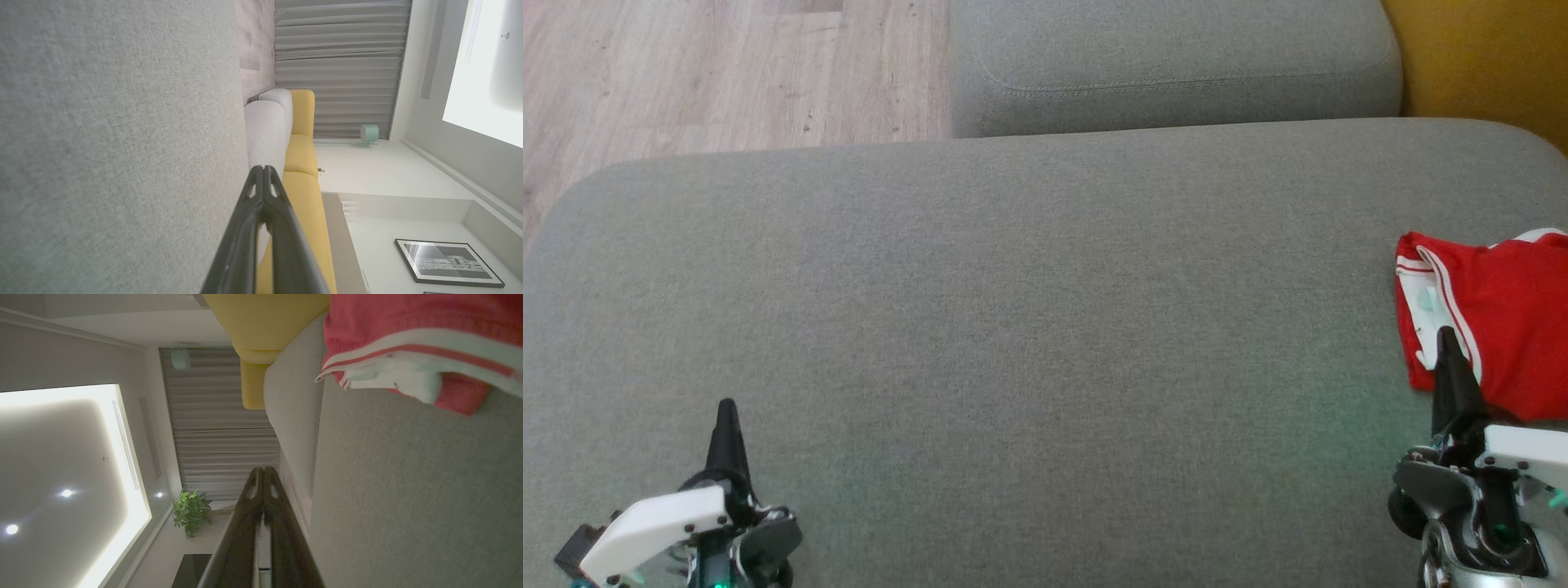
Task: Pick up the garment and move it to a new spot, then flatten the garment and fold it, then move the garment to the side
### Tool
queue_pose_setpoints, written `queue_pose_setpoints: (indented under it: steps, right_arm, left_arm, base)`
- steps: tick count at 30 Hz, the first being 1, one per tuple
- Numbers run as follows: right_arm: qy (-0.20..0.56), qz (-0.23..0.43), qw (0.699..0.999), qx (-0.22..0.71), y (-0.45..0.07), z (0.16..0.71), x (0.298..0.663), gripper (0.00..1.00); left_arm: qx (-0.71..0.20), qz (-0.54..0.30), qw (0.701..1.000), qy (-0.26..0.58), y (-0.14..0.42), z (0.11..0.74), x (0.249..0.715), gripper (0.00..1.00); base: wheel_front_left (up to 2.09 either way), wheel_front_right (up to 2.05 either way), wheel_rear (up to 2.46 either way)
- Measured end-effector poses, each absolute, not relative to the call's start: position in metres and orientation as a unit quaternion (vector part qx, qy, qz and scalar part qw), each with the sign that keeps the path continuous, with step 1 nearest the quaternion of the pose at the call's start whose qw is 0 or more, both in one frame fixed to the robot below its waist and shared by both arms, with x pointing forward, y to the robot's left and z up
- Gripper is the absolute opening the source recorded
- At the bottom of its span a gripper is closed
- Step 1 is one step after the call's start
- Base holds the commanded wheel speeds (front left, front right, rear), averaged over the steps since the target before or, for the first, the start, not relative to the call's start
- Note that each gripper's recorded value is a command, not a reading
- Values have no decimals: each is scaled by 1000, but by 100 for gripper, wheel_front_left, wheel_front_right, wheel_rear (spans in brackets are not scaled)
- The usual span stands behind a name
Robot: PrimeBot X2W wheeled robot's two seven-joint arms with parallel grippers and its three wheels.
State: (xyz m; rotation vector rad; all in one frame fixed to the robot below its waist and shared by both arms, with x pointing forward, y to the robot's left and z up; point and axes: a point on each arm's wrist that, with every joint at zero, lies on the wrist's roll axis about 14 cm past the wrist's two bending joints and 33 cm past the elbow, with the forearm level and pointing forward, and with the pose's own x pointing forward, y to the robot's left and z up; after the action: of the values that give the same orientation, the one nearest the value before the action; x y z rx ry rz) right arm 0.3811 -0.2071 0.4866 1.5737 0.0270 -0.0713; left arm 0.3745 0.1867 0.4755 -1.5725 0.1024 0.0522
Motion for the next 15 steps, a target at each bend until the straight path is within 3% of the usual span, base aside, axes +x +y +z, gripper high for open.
queue_pose_setpoints:
  steps: [15]
  right_arm:
    - [12,-32,706,708,-207,487,381,0]
  left_arm:
    - [-707,23,705,46,187,475,375,0]
  base:
    - [0,0,0]
